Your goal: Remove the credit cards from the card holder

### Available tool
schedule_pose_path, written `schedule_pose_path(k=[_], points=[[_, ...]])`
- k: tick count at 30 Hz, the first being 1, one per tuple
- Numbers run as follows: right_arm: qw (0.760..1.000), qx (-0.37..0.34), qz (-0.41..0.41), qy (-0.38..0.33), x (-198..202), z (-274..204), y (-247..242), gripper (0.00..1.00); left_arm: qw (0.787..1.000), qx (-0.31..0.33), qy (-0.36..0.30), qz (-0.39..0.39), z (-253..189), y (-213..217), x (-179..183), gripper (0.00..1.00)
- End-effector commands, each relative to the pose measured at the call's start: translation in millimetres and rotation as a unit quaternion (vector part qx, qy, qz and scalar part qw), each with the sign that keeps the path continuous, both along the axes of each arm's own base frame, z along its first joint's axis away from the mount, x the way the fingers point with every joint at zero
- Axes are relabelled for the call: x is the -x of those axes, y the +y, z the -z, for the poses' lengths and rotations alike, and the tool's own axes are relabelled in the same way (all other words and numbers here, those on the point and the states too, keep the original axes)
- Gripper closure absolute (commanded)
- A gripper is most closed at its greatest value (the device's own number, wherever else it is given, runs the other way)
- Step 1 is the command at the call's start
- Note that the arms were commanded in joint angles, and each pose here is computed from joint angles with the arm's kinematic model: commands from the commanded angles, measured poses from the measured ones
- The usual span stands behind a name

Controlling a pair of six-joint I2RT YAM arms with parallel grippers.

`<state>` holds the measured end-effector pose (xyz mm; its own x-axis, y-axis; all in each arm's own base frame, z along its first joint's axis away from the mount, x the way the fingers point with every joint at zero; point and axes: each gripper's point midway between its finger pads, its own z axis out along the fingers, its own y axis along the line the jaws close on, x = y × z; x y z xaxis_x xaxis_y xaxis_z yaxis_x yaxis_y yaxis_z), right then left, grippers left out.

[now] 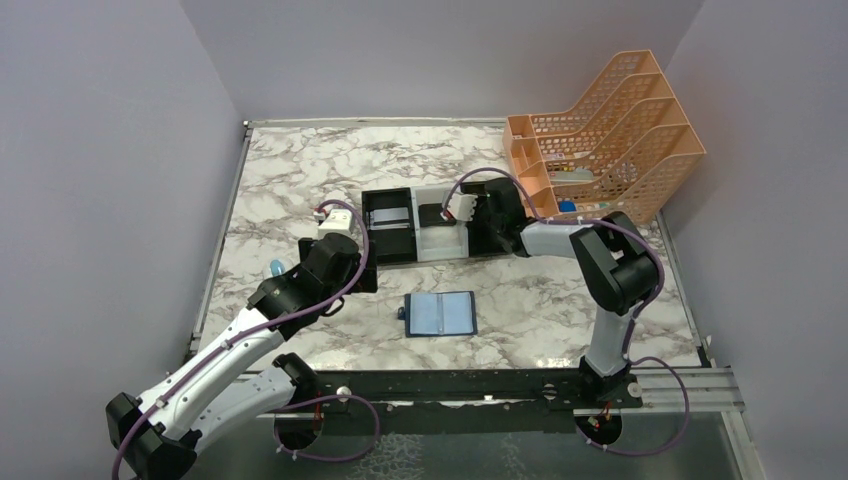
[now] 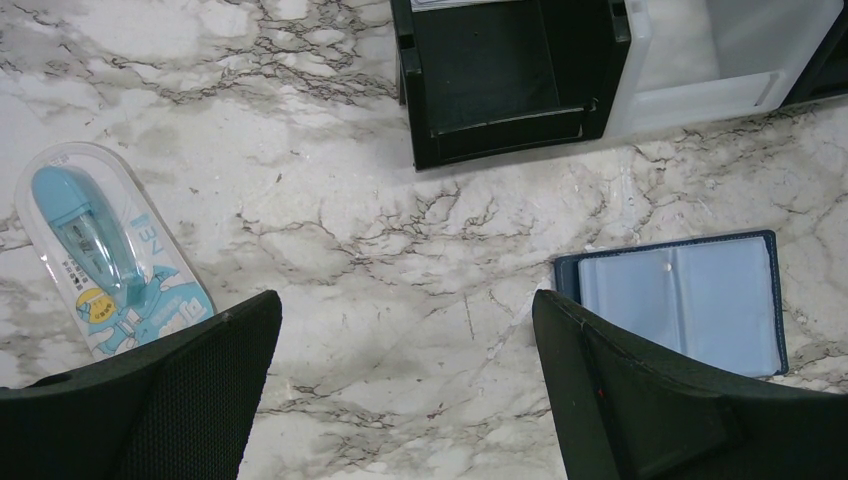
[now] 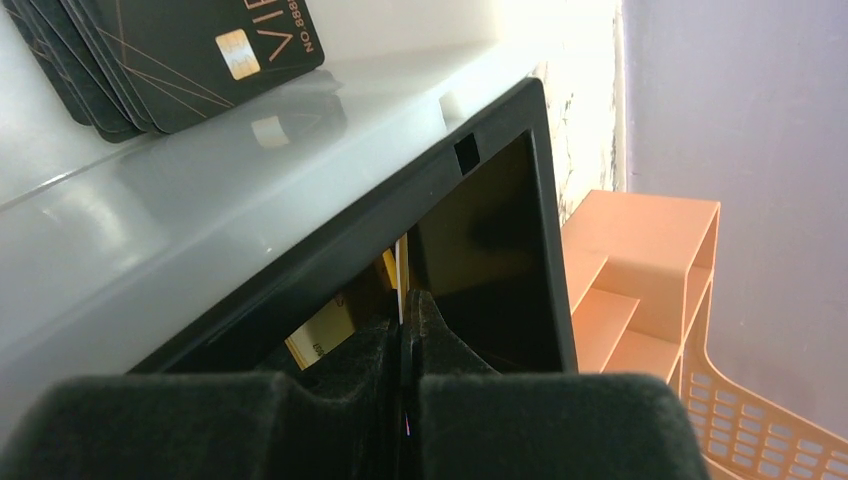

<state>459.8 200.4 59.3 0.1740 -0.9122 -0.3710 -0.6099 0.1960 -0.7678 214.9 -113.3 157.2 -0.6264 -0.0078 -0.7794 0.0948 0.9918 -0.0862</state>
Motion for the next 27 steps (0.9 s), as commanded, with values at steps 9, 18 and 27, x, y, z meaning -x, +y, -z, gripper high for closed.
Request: schedule_pose_path(k=[9, 18, 27], points=[[0.999, -0.008, -0.019, 0.028, 1.8, 21.4, 6.8, 0.88, 1.0, -0.009, -0.005, -0.009, 1.5, 4.6, -1.3, 0.01], [0.999, -0.009, -0.02, 0.04, 4.9, 22.6, 5.6, 0.81, 1.0, -0.011, -0.003, -0.009, 2.4, 4.7, -1.2, 0.01], [0.998, -0.01, -0.022, 0.052, 10.5, 21.2, 4.3, 0.64, 1.0, -0.009, -0.004, -0.008, 1.8, 4.2, -1.3, 0.01]])
